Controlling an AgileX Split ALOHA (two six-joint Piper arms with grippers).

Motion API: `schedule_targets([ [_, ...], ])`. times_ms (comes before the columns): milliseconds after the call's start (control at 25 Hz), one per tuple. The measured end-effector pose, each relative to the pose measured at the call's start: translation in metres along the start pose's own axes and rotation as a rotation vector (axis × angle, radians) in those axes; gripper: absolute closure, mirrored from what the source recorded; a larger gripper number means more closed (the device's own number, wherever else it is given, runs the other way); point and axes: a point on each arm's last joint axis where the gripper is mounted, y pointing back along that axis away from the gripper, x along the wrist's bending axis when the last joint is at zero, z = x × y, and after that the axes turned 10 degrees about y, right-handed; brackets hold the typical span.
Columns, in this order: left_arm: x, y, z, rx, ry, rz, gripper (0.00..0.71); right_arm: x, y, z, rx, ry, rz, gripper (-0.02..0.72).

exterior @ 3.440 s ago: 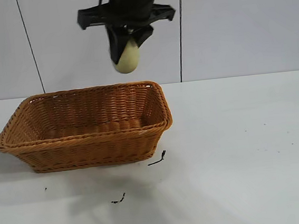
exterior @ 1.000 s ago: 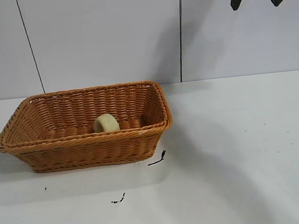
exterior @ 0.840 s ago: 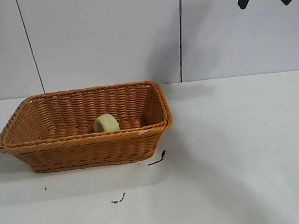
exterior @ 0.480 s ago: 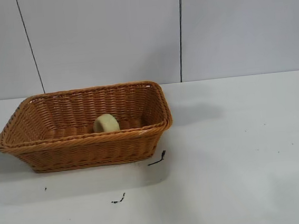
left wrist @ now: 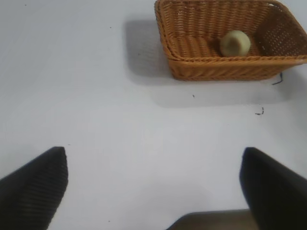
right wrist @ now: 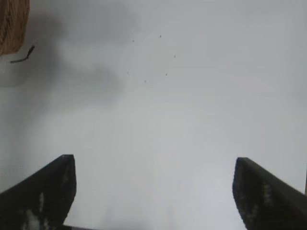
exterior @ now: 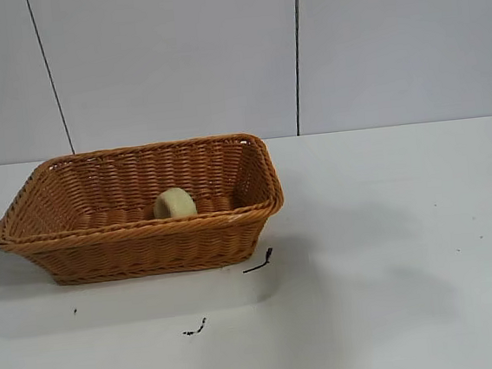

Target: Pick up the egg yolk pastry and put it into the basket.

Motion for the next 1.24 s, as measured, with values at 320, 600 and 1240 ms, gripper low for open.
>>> schedule_targets([
  [320,0.0,0.0,0.0,0.0,0.0,0.0,0.015,0.012,0.003,-0.06,-0.238,0.002,-0.05,0.093],
  [600,0.0,0.0,0.0,0.0,0.0,0.0,0.015,0.017,0.02,-0.077,-0.412,0.0,-0.081,0.093],
  [1240,0.0,0.0,0.0,0.0,0.0,0.0,0.015,0.019,0.027,-0.087,-0.487,0.0,-0.095,0.093],
])
